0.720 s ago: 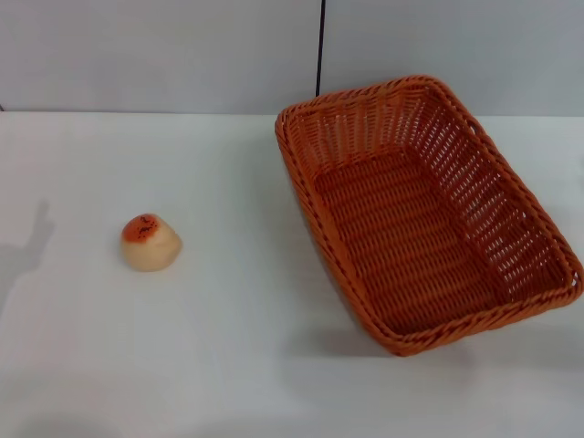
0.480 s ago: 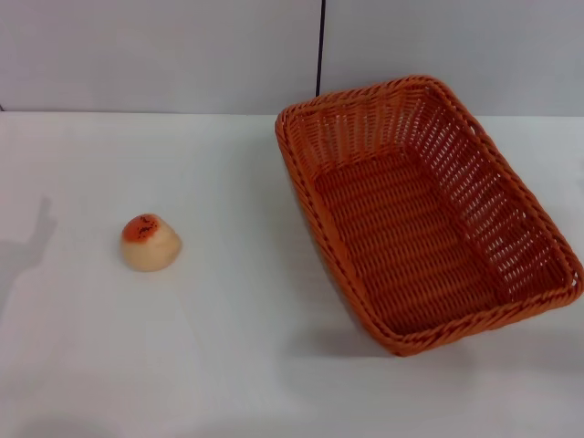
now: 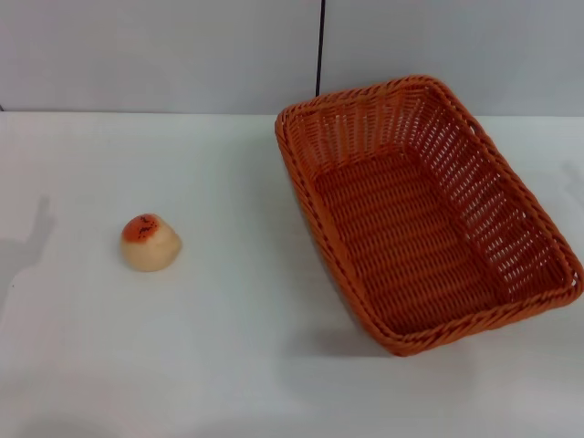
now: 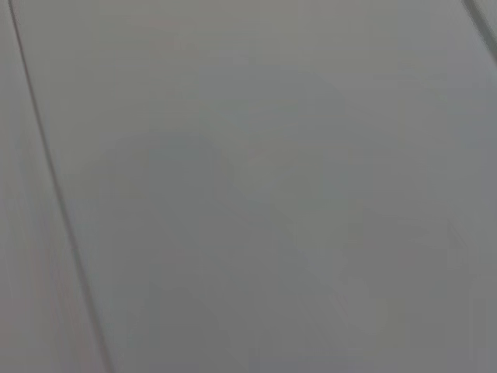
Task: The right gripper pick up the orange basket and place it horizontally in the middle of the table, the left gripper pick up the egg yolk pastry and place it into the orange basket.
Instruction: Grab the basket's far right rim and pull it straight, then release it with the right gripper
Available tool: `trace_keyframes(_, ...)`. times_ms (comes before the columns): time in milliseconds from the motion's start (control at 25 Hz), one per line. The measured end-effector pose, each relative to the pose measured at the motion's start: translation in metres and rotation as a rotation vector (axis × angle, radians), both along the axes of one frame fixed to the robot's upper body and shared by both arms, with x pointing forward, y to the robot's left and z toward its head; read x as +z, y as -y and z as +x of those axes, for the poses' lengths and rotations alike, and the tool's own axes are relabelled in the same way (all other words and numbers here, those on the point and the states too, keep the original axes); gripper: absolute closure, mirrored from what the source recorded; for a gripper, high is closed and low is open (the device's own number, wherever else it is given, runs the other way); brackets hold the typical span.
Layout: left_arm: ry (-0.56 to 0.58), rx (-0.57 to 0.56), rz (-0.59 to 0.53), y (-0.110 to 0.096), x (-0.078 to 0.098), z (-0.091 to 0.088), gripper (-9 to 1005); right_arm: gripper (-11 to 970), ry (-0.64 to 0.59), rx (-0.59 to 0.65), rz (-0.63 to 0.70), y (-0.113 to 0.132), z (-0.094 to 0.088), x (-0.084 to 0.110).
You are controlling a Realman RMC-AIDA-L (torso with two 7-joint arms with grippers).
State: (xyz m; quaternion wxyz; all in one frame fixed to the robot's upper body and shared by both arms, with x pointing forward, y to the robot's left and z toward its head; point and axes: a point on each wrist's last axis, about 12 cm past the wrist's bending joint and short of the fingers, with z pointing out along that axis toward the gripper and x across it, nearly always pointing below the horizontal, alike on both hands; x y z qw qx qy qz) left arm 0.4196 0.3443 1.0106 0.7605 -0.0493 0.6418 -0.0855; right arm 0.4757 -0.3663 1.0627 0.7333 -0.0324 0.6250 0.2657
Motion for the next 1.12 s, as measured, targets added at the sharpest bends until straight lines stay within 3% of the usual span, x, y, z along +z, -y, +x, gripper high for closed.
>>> trace_keyframes(200, -0.008, 0.01, 0.01, -0.004, -0.001, -0.004, 182, 200, -0.226, 0.178, 0.026, 0.025, 0.012, 0.033)
trace_keyframes(360, -0.015, 0.017, 0.013, -0.006, -0.002, -0.007, 184, 200, -0.441, 0.267, -0.013, 0.038, 0.022, 0.07)
trace_keyframes(560, -0.025, 0.021, 0.025, -0.009, -0.003, -0.007, 187, 200, -0.724, 0.321, -0.069, 0.039, 0.036, 0.115)
trace_keyframes(680, -0.025, 0.021, 0.025, -0.009, -0.003, -0.007, 189, 200, -0.925, 0.367, -0.112, 0.031, 0.058, 0.139)
trace_keyframes(880, -0.027, 0.023, 0.026, -0.008, -0.003, -0.007, 192, 201, -1.09, 0.388, -0.191, 0.018, 0.081, 0.141)
trace_keyframes(1120, -0.034, 0.029, 0.026, -0.01, -0.004, -0.01, 195, 201, -1.187, 0.456, -0.205, -0.006, 0.108, 0.124)
